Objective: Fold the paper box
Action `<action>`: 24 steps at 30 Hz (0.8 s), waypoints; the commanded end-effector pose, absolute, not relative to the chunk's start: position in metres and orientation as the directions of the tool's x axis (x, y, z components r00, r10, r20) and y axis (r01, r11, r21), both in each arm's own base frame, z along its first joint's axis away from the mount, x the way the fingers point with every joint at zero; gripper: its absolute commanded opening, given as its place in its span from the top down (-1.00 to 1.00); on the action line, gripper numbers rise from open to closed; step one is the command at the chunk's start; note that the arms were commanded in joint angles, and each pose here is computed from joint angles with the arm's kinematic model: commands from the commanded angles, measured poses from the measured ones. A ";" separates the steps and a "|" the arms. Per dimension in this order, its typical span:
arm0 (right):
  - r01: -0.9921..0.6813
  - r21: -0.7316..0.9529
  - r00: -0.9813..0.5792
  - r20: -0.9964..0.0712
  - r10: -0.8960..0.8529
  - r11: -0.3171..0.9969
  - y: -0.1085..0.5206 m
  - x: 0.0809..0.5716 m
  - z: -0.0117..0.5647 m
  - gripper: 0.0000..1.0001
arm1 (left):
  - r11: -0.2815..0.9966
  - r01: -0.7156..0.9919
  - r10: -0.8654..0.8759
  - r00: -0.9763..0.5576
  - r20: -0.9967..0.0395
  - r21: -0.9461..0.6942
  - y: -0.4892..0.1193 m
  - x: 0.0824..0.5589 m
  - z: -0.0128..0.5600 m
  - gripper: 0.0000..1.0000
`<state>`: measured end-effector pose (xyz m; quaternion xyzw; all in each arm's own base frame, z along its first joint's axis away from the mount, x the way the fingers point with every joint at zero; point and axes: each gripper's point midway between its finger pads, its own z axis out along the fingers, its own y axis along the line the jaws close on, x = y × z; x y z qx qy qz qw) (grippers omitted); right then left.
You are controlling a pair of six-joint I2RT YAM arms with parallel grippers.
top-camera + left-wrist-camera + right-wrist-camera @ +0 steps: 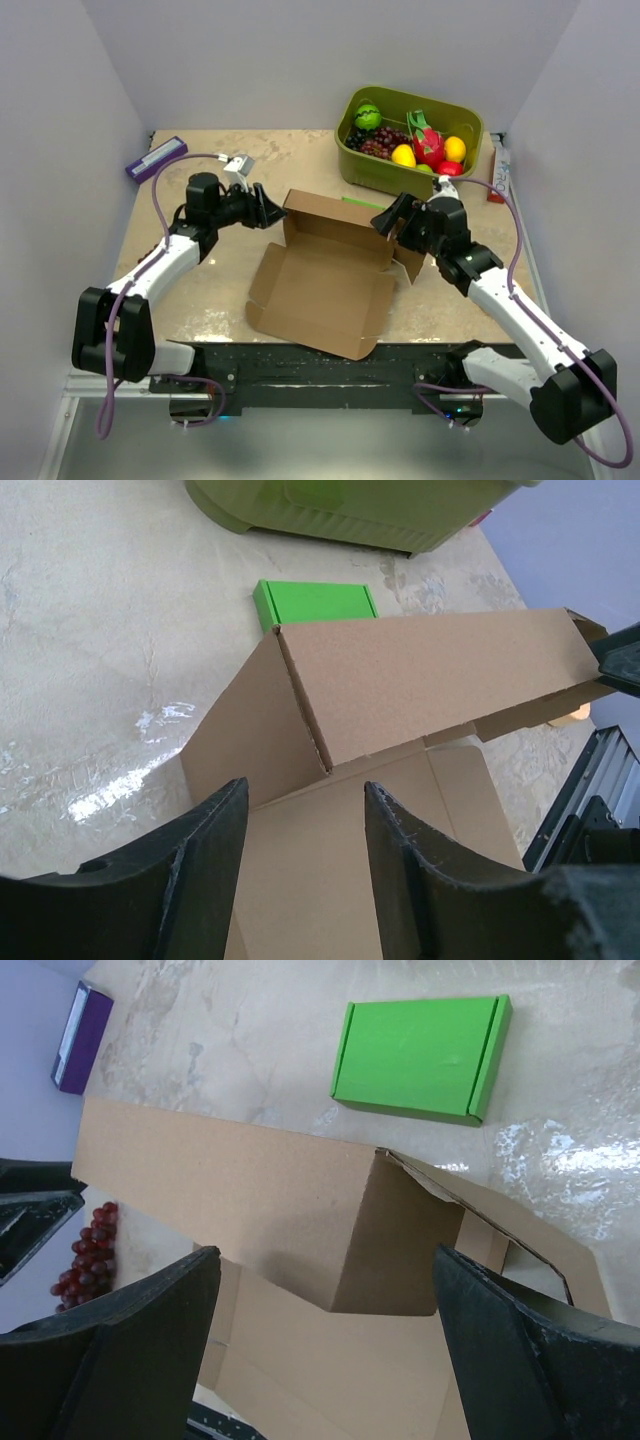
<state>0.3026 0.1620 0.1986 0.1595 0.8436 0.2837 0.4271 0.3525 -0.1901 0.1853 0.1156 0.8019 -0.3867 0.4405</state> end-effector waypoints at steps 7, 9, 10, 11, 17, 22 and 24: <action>0.034 0.704 -0.540 -0.584 0.606 0.709 0.174 0.322 0.202 -0.70 | 0.683 0.562 -0.196 -0.475 -0.858 -0.467 -0.187 0.371 0.228 -0.55; 0.043 0.712 -0.540 -0.573 0.616 0.701 0.175 0.325 0.197 -0.66 | 0.710 0.530 -0.183 -0.496 -0.849 -0.463 -0.184 0.381 0.219 -0.56; 0.048 0.721 -0.541 -0.563 0.625 0.692 0.177 0.326 0.197 -0.65 | 0.713 0.533 -0.180 -0.488 -0.854 -0.455 -0.185 0.387 0.224 -0.56; 0.052 0.722 -0.542 -0.559 0.627 0.690 0.178 0.327 0.194 -0.64 | 0.717 0.520 -0.174 -0.511 -0.842 -0.464 -0.185 0.391 0.215 -0.57; 0.066 0.737 -0.539 -0.541 0.646 0.672 0.181 0.334 0.192 -0.56 | 0.672 0.539 -0.202 -0.527 -0.826 -0.508 -0.197 0.405 0.212 -0.52; 0.059 0.771 -0.546 -0.507 0.667 0.634 0.188 0.336 0.187 -0.40 | 0.638 0.537 -0.192 -0.582 -0.790 -0.552 -0.206 0.402 0.193 -0.45; 0.053 0.776 -0.550 -0.502 0.667 0.628 0.191 0.338 0.186 -0.31 | 0.627 0.551 -0.187 -0.581 -0.792 -0.552 -0.210 0.395 0.193 -0.45</action>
